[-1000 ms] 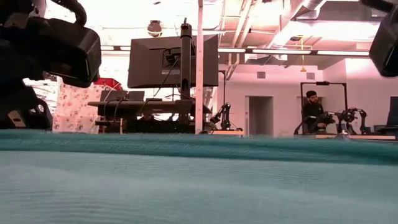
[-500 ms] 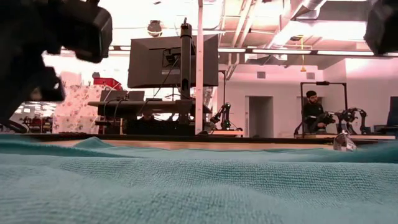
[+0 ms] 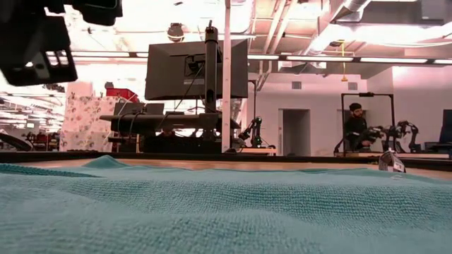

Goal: Roll towel
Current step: Fold the towel

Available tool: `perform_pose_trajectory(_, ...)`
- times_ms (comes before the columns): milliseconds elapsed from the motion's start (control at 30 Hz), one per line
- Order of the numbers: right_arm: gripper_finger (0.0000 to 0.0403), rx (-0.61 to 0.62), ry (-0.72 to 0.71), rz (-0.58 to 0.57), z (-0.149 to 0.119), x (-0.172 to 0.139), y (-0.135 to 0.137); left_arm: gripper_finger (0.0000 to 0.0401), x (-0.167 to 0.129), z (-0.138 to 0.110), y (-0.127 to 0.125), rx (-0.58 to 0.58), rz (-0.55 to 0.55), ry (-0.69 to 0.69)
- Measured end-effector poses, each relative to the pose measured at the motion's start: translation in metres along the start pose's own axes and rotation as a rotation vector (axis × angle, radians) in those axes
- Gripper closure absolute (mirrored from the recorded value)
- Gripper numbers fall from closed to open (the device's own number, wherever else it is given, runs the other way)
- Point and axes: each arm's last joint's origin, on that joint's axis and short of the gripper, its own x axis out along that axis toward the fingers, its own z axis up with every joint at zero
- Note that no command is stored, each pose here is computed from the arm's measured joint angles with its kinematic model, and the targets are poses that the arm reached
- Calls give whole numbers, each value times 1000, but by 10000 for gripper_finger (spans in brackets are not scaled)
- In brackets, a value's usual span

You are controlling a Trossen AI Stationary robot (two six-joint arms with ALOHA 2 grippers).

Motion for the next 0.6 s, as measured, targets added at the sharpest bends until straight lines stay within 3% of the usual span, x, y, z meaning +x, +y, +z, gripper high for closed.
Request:
perform_pose_trajectory(300, 237, -229, 133, -270, -13, 29, -15, 306, 4, -3, 4, 11, 35, 21)
perform_pose_trajectory(600, 239, -224, 121, -254, -13, 39, -15, 306, 3, -2, 6, 11, 53, 22)
